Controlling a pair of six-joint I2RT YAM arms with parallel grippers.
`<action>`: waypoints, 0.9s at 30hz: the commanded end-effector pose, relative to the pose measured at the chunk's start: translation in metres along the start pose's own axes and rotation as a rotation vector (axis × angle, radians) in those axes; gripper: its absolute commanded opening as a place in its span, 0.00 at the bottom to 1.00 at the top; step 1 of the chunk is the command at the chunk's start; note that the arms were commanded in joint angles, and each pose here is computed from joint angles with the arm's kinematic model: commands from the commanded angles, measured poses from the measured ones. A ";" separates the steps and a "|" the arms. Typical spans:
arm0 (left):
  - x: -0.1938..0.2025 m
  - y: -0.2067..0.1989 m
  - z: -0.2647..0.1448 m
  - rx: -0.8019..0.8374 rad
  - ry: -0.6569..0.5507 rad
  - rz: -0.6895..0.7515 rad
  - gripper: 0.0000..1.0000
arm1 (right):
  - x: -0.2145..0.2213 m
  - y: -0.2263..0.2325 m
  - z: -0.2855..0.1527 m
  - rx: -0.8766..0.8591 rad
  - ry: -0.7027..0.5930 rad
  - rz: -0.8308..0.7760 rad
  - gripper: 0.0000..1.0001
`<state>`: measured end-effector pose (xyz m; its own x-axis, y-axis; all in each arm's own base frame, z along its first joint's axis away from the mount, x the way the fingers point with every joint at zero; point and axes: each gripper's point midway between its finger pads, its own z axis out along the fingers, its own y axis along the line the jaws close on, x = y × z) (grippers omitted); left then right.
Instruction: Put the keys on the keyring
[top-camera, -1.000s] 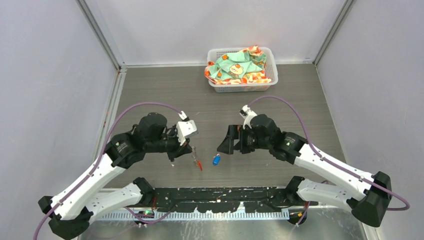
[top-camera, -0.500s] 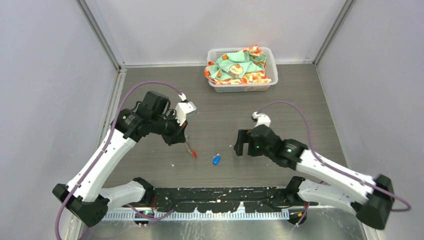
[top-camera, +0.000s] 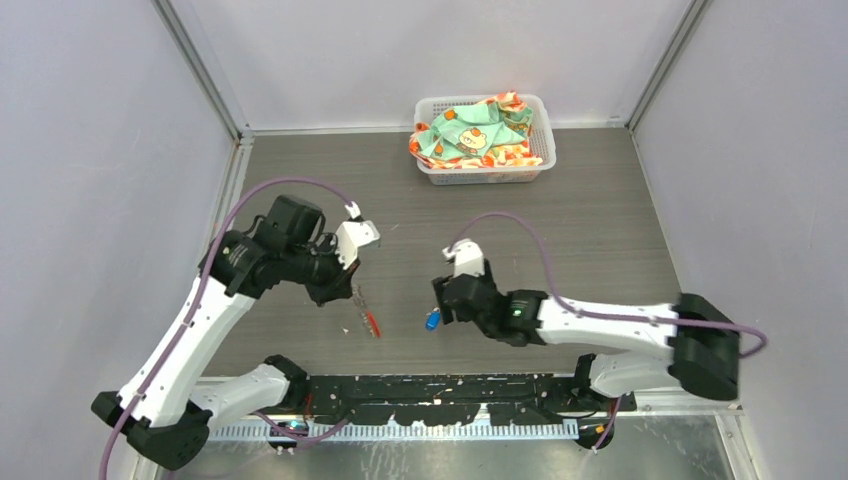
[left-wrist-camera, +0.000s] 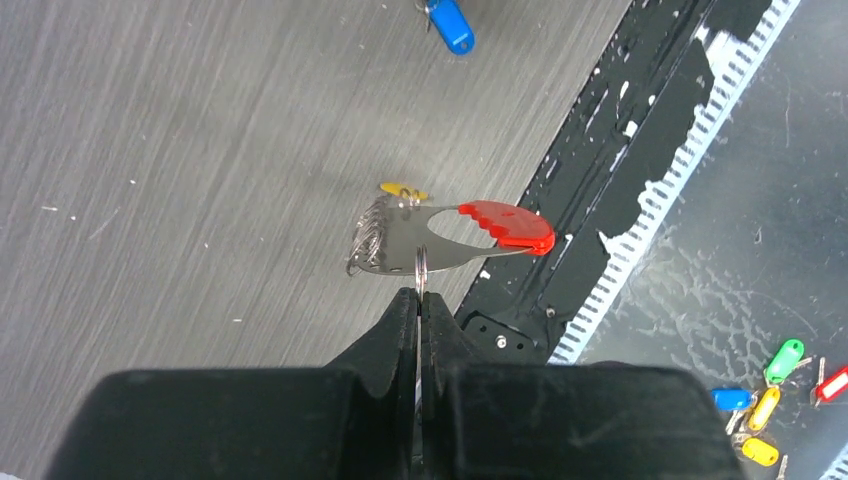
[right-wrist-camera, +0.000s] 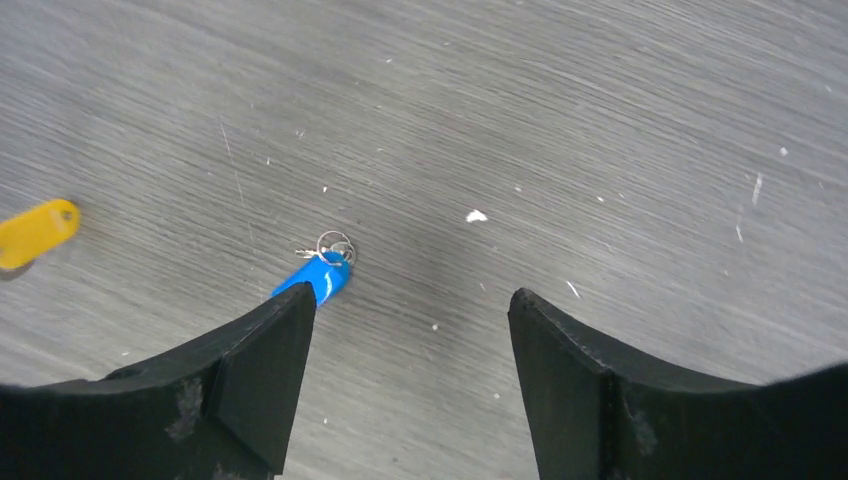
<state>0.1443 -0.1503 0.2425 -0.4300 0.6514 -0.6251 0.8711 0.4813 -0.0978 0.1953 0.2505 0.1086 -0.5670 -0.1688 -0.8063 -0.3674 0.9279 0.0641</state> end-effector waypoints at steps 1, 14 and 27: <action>0.022 -0.007 -0.001 0.011 0.024 0.027 0.00 | -0.013 0.034 0.023 0.060 -0.059 -0.145 0.77; 0.019 -0.011 -0.014 -0.002 -0.022 0.087 0.00 | 0.002 0.064 0.062 0.086 -0.020 -0.235 0.66; 0.019 -0.017 -0.018 0.021 -0.031 0.090 0.00 | 0.039 0.064 0.075 0.065 0.087 -0.224 0.53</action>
<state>0.1173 -0.1319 0.2371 -0.3706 0.6841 -0.6282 0.9000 0.4315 -0.0610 0.2035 0.3213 0.0352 -0.5246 -0.4460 -0.7252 -0.4647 0.8637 -0.1950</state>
